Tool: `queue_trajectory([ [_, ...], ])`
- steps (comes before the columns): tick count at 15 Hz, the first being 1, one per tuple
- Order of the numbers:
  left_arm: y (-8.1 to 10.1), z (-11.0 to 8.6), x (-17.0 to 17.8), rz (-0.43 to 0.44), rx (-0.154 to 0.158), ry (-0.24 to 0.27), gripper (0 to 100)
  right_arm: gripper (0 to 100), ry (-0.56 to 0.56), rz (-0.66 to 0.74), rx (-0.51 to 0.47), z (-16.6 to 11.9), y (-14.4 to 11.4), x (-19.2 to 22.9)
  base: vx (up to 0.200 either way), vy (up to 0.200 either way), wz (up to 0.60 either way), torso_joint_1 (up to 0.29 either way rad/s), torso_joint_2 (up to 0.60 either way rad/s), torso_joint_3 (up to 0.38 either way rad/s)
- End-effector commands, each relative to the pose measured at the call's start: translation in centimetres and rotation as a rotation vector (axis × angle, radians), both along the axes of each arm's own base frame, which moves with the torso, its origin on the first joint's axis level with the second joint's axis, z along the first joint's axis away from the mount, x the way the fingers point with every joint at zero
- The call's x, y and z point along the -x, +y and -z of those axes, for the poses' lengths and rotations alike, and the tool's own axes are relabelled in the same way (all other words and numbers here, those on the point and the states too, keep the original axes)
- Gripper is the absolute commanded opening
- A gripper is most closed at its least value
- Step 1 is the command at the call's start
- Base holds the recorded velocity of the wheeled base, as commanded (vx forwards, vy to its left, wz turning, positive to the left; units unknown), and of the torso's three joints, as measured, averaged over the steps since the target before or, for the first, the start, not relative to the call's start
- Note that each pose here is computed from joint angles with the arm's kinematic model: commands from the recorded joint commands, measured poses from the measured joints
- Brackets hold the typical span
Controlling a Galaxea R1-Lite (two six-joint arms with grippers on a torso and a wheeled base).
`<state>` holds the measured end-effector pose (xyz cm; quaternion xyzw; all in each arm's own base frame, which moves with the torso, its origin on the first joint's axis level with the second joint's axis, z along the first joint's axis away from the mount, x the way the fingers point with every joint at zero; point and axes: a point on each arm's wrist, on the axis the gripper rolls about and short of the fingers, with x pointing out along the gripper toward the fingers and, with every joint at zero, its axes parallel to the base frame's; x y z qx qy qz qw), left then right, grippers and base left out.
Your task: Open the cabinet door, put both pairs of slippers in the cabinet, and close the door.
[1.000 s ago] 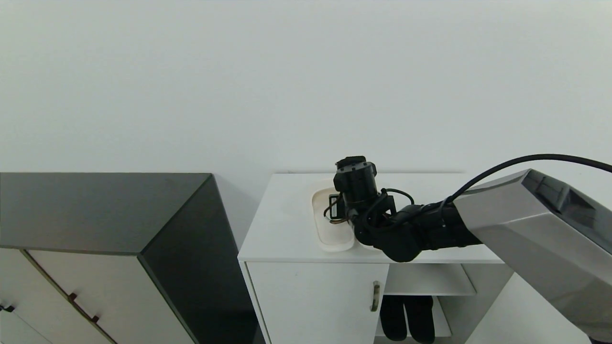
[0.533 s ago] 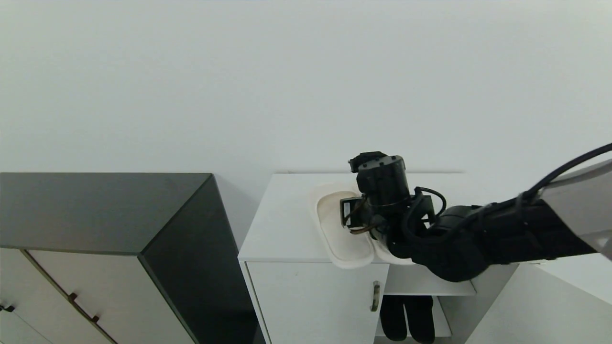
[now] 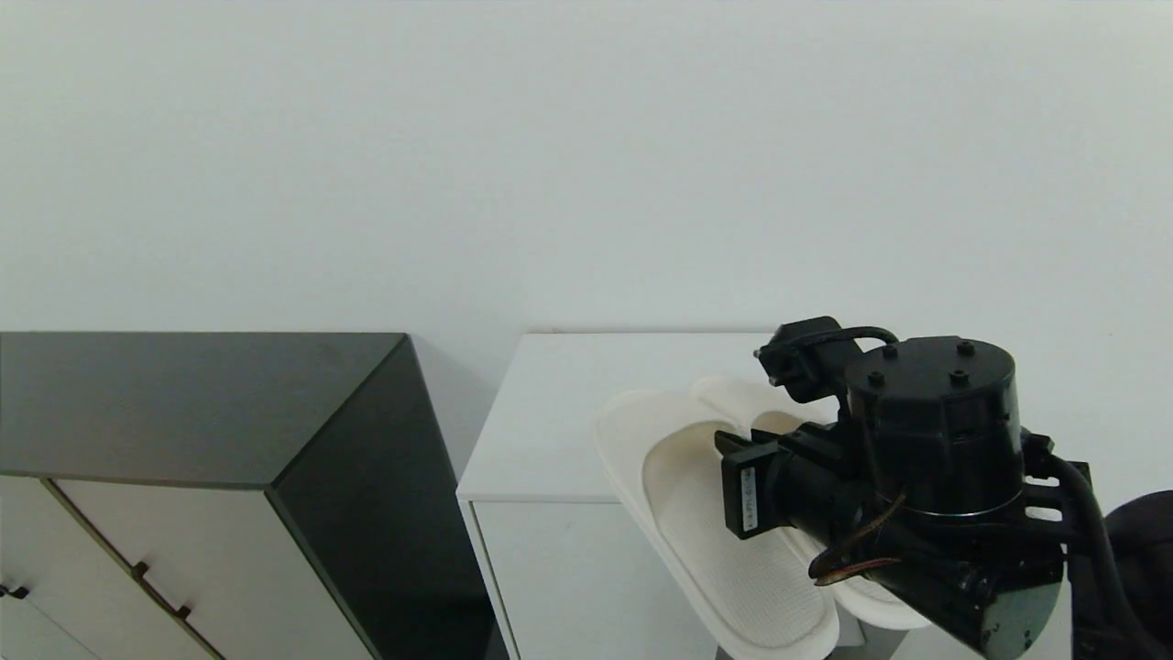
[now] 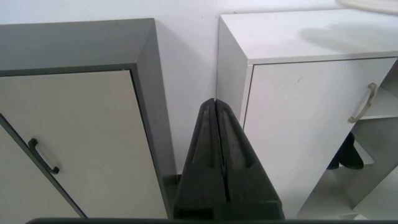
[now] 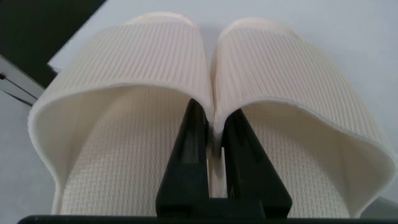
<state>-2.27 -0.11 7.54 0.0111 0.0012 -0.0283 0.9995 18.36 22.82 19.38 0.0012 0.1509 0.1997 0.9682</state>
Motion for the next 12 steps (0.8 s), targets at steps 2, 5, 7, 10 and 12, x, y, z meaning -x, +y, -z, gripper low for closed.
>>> queue_trajectory([
  [2,0.0,0.0,0.0,0.0,0.002,0.0,0,0,0.0,-0.001,-0.002,0.06,-0.11,0.2,0.0,0.0,0.0,0.0,0.0,0.0],
  [5,0.0,0.0,0.0,0.0,0.001,0.0,0,0,-0.006,0.018,0.002,0.05,-0.16,0.24,-0.133,0.0,0.0,0.008,0.0,-0.002],
  [7,0.0,-0.01,0.0,0.0,0.001,-0.001,0,0,-0.005,0.026,0.007,0.18,-0.16,0.11,-0.2,0.0,0.0,0.015,0.0,0.0],
  [10,0.0,0.0,0.0,0.0,0.001,0.0,0,0,-0.003,0.026,0.01,0.3,-0.08,0.06,-0.2,0.0,0.0,-0.004,0.0,0.007],
  [12,0.0,0.0,0.0,0.0,0.001,0.0,0,0,0.0,0.027,0.016,0.44,-0.13,0.09,-0.2,0.0,0.0,0.002,0.0,-0.002],
])
